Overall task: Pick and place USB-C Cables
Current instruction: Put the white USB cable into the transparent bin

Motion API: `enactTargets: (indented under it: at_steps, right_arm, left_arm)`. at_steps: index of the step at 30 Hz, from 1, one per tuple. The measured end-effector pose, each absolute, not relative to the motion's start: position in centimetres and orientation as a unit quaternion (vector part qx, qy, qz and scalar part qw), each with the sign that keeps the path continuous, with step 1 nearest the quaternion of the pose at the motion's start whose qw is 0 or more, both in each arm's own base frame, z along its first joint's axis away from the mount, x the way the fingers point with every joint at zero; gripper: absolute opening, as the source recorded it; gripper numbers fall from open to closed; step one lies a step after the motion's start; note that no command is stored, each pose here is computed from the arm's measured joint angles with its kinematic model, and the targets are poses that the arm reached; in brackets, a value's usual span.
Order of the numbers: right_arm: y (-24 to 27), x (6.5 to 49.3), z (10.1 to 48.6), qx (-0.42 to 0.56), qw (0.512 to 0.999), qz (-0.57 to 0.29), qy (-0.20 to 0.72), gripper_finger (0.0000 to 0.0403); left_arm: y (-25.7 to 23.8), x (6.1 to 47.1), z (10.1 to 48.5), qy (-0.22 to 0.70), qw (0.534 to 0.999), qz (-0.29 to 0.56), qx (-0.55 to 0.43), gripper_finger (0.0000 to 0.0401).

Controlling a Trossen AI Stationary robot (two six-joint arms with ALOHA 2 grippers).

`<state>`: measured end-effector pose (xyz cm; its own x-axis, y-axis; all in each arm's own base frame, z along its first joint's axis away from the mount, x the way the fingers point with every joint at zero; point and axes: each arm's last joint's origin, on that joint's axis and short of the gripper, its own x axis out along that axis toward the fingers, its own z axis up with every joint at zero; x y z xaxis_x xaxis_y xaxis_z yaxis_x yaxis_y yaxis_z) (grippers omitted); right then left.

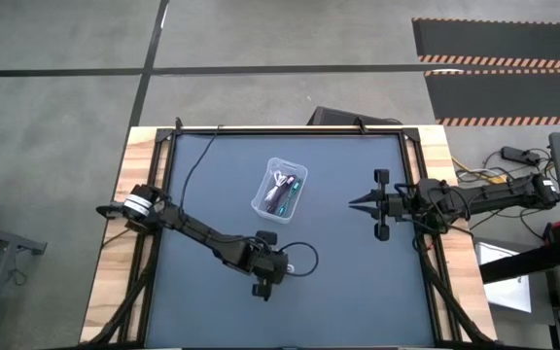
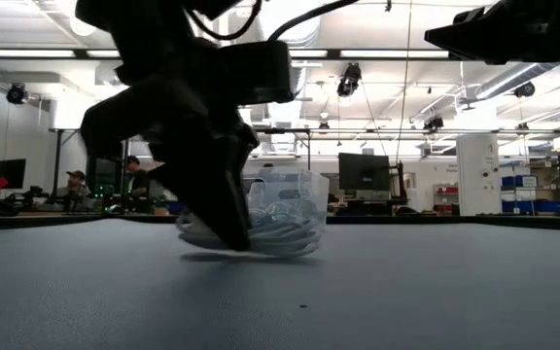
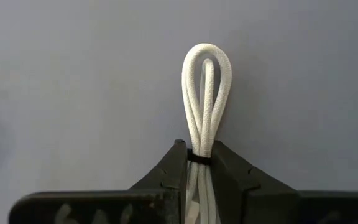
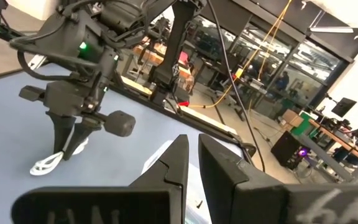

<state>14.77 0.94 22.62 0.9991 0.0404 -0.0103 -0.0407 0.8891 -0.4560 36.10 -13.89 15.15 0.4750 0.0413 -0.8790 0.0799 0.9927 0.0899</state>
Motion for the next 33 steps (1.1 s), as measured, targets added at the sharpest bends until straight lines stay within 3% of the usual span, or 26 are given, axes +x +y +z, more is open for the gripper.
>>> enactTargets:
  at_steps: [10, 23, 33]
  right_arm:
    - [0.9, 14.1, 22.7, -0.239, 0.971, 0.022, 0.003, 0.0027]
    - [0.7, 11.7, 23.6, -0.231, 0.971, 0.009, -0.059, 0.0027]
    - [0.7, 10.9, 23.8, -0.233, 0.969, 0.003, -0.082, 0.0027]
  left_arm:
    - [-12.9, 36.9, 16.9, 0.507, 0.861, 0.001, 0.048, 0.0034]
    - [-11.1, 37.6, 22.7, 0.501, 0.864, 0.022, 0.036, 0.0040]
    - [-5.3, 37.9, 27.6, 0.437, 0.889, 0.131, -0.035, 0.0042]
